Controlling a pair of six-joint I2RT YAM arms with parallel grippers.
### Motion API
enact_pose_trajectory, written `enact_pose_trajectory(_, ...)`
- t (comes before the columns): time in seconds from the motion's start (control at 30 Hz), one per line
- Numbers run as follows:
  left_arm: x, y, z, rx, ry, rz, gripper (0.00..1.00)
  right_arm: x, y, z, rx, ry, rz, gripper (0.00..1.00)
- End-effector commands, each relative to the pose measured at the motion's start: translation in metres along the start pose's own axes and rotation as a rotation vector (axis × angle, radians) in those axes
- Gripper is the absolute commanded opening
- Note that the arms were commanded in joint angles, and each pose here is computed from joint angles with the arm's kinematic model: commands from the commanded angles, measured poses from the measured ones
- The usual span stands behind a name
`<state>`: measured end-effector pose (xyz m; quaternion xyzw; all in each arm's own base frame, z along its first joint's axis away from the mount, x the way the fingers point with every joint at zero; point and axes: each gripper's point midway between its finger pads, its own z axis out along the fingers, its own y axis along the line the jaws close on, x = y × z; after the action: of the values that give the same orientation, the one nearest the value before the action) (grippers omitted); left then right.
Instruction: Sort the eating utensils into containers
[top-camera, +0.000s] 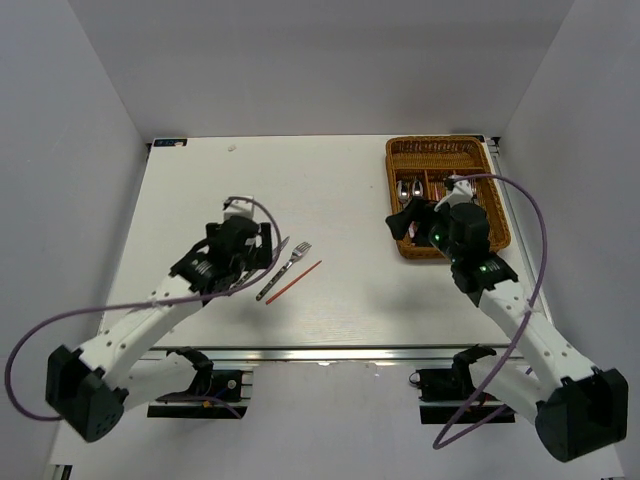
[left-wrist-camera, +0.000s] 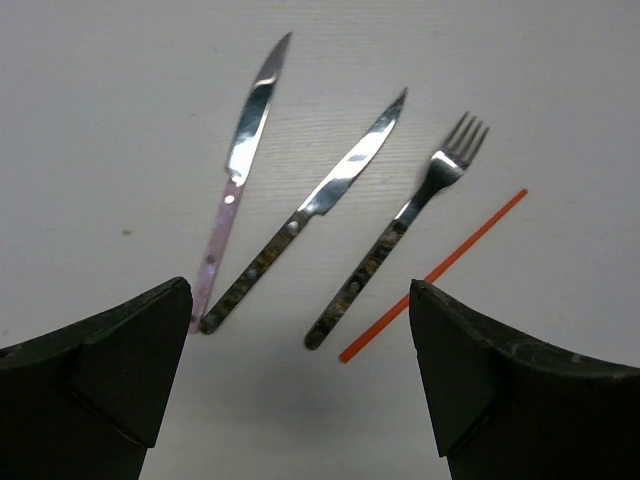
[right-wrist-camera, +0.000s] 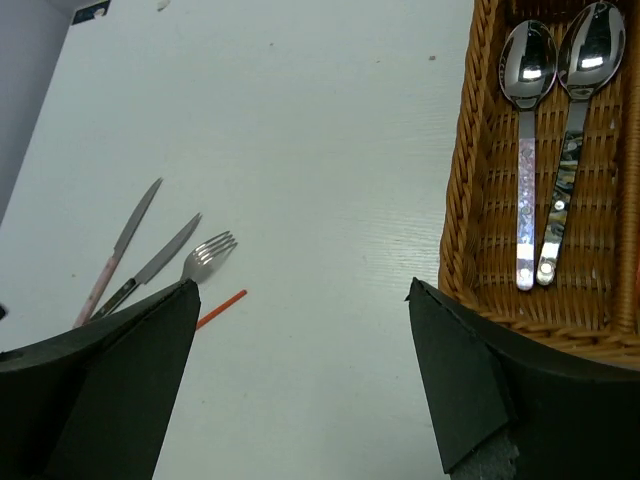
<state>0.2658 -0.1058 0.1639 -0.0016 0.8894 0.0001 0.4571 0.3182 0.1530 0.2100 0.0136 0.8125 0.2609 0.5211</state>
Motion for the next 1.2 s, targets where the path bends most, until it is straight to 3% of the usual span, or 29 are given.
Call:
enact_pose_trajectory(0.0,-0.029,-0.051,0.009,0.177,0.024,0.020,0.98,-0.002,-0.004,-0.023,0.042,-0.040,0.046,0.89)
enact_pose_trajectory(0.13,0.001,-0.077,0.062,0.150,0.209,0.118,0.93,0.004,-0.002,-0.050,0.009,-0.055,0.001,0.88)
enact_pose_trajectory(0.17,0.007,-0.081,0.070,0.149,0.238,0.130,0.81,0.006,0.001,-0.054,-0.010,-0.049,-0.009,0.87)
enact_pose_trajectory(0.3,0.032,-0.093,0.096,0.141,0.352,0.159,0.68,0.009,0.009,-0.072,-0.064,-0.041,-0.072,0.86)
enact_pose_trajectory(0.77,0.102,-0.082,0.118,0.092,0.483,0.168,0.62,0.028,0.023,-0.084,-0.181,-0.014,-0.079,0.86)
enact_pose_trajectory(1.17,0.119,-0.056,0.119,-0.017,0.491,0.185,0.31,0.028,0.027,-0.087,-0.203,-0.022,-0.050,0.85)
